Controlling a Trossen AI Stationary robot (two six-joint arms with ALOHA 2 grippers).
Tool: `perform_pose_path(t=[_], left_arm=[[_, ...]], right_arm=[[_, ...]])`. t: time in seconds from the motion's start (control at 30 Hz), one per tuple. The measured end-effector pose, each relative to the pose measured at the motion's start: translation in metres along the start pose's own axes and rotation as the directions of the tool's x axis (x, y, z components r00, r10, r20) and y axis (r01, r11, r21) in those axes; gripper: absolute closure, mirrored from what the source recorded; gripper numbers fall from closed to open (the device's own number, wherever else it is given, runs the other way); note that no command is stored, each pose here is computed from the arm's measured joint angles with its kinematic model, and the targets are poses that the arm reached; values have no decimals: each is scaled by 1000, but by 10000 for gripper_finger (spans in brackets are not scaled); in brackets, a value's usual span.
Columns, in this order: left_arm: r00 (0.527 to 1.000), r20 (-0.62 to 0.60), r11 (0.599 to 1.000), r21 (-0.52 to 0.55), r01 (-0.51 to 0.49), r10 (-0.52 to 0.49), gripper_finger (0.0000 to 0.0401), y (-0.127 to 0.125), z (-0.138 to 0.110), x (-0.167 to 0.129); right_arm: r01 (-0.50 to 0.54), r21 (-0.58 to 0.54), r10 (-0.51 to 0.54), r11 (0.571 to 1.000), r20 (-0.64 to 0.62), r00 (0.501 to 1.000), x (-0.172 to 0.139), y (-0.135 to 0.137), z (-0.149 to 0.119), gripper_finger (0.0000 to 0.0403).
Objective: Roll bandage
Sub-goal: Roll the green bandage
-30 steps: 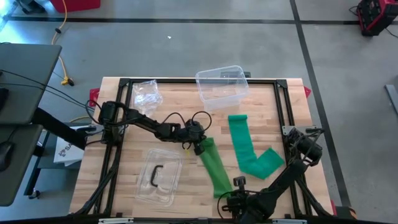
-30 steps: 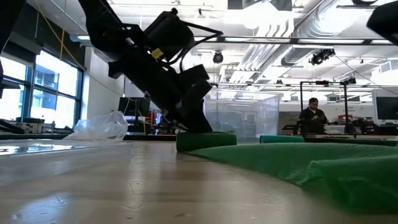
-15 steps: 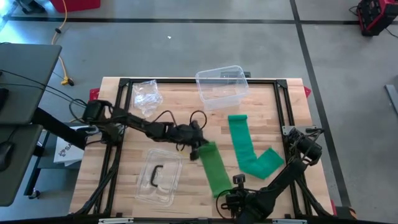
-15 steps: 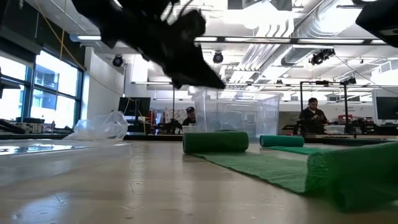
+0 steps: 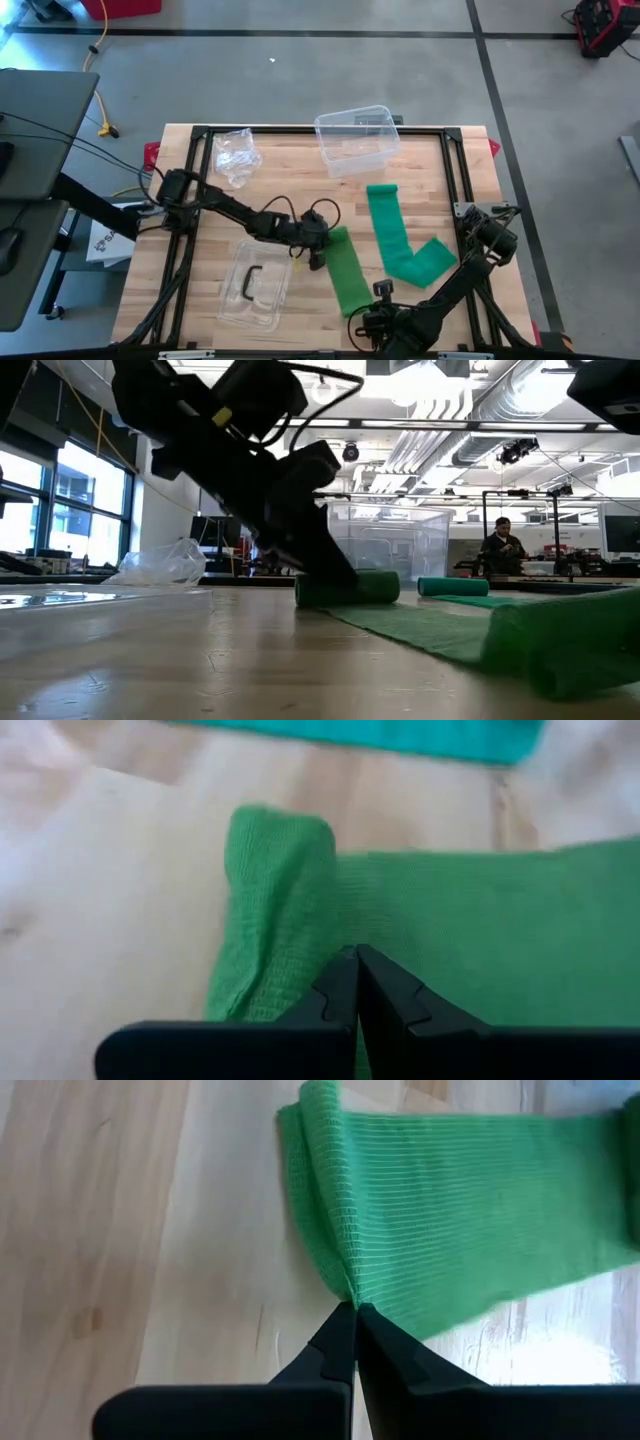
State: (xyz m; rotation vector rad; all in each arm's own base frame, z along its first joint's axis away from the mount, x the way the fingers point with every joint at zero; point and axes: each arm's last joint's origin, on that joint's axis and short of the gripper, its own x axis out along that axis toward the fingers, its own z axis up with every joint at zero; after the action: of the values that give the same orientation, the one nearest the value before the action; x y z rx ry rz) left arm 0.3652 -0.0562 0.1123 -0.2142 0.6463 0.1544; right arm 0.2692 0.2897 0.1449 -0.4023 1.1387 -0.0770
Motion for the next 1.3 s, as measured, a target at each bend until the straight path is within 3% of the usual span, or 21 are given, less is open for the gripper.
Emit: perform_pose_path(t=[0.57,0.87,1.3], left_arm=[[990,-10,978,-154,-142,142,401,56,15,6],[998,-68,968,-250,-22,5,401,64,15,7],[1000,-19,945,-327,-22,17,401,65,20,7]], right_arm=[[-51,54,52,997,-13,999,-9,14,-9,403],[-105,-1,105,994,39,994,-16,27,-11,403],[-164,-41,167,986,100,981,-33,38,-5,403]])
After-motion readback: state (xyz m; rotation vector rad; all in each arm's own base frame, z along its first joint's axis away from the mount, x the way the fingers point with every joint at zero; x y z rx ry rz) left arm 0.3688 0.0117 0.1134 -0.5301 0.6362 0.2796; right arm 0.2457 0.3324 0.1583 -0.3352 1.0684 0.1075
